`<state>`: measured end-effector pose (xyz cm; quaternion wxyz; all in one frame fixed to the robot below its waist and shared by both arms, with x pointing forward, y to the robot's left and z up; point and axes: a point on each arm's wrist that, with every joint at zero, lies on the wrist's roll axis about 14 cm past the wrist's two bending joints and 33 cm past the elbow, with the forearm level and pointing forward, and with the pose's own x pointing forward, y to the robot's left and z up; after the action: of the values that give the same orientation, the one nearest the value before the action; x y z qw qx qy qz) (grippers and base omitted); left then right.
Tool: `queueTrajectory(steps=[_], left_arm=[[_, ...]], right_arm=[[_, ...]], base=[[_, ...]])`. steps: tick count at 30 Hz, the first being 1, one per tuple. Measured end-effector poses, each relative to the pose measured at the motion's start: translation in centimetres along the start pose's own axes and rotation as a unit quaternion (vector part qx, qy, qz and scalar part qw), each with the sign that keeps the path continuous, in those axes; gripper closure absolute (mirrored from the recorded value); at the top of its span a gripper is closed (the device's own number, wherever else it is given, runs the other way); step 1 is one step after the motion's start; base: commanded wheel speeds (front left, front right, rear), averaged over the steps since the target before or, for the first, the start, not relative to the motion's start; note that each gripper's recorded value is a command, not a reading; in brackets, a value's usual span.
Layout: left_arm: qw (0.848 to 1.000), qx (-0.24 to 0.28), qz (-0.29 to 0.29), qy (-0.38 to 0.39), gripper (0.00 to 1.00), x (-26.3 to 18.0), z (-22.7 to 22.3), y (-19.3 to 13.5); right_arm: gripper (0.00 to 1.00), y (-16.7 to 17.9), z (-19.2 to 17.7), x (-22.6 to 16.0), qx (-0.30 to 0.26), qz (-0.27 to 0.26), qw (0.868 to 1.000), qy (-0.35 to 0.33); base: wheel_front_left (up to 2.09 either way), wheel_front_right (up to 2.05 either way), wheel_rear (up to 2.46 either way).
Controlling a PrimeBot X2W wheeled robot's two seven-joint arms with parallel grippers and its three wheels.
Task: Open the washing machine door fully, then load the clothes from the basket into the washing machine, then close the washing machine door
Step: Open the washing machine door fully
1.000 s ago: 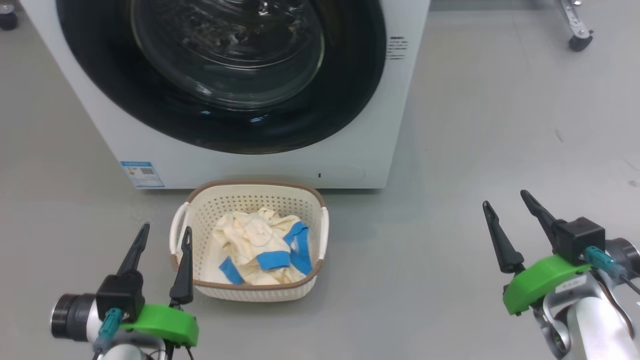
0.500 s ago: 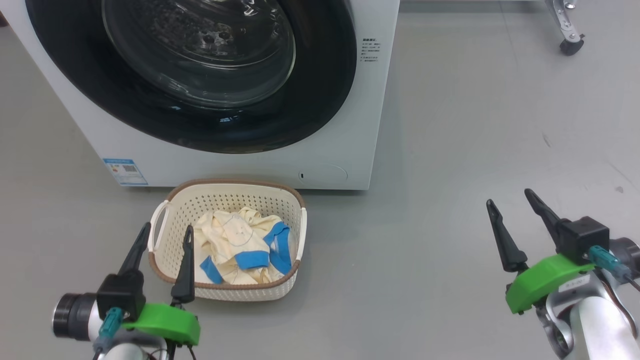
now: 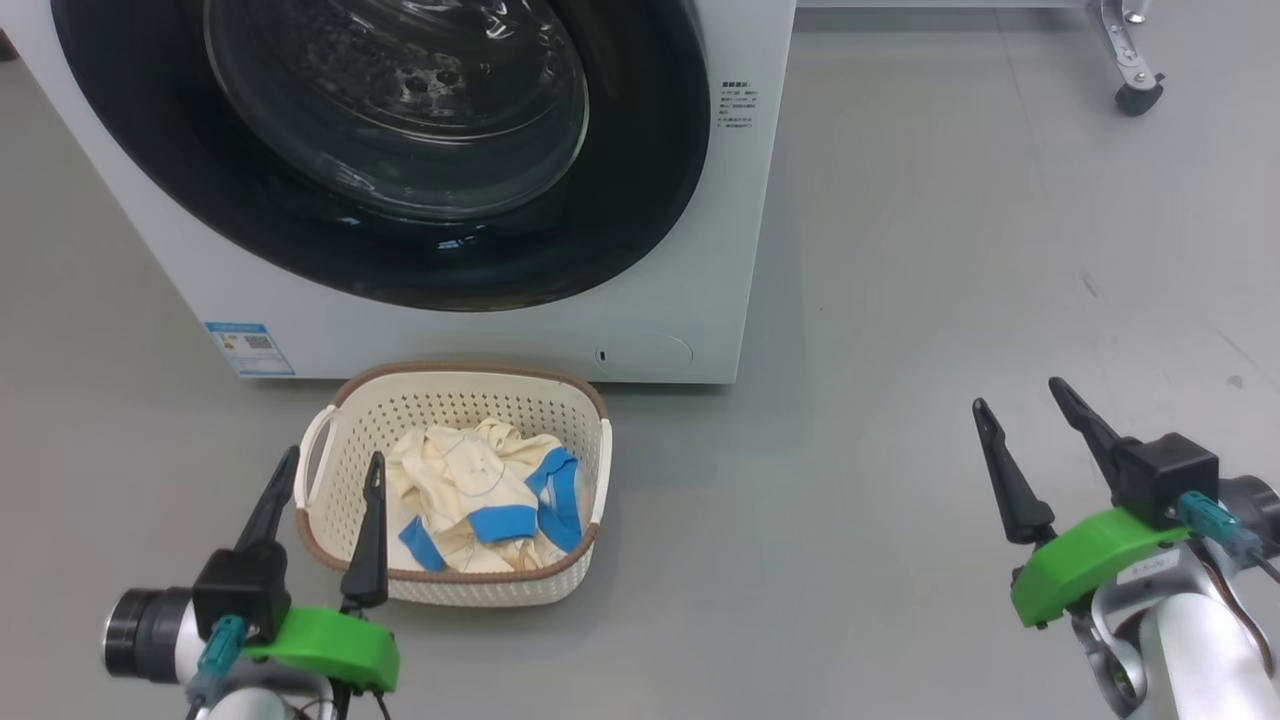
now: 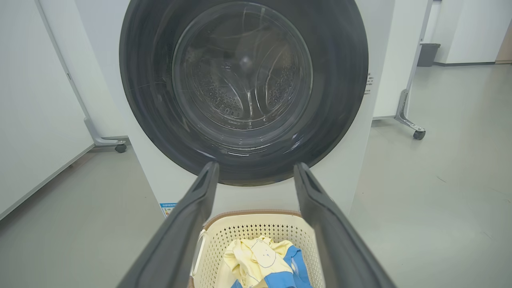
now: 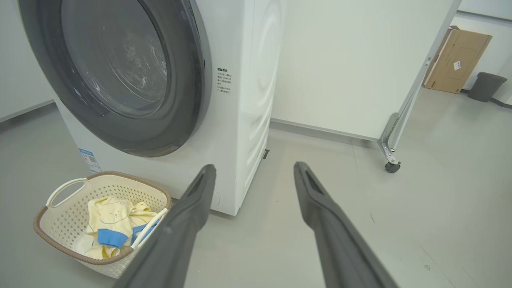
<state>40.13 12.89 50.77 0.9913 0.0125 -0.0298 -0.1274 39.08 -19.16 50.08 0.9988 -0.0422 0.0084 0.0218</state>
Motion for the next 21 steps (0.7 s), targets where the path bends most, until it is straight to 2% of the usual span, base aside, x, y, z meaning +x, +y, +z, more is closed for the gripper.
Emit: queueTrajectory(steps=[14,21], left_arm=[[1.0,-0.003,-0.002,0.012,0.0,0.2,-1.0,0.0],[1.0,-0.006,-0.004,0.013,0.0,1.3,-1.3,0.1]], right_arm=[[0.0,-0.4,-0.7,0.4,0.001,-0.006,1.0,0.01],[0.0,-1.3,-0.2,2.5,0.014,-0.019,1.0,-0.001]], base=[[0.0,0.0,0.0],[0.0,0.0,0.0]])
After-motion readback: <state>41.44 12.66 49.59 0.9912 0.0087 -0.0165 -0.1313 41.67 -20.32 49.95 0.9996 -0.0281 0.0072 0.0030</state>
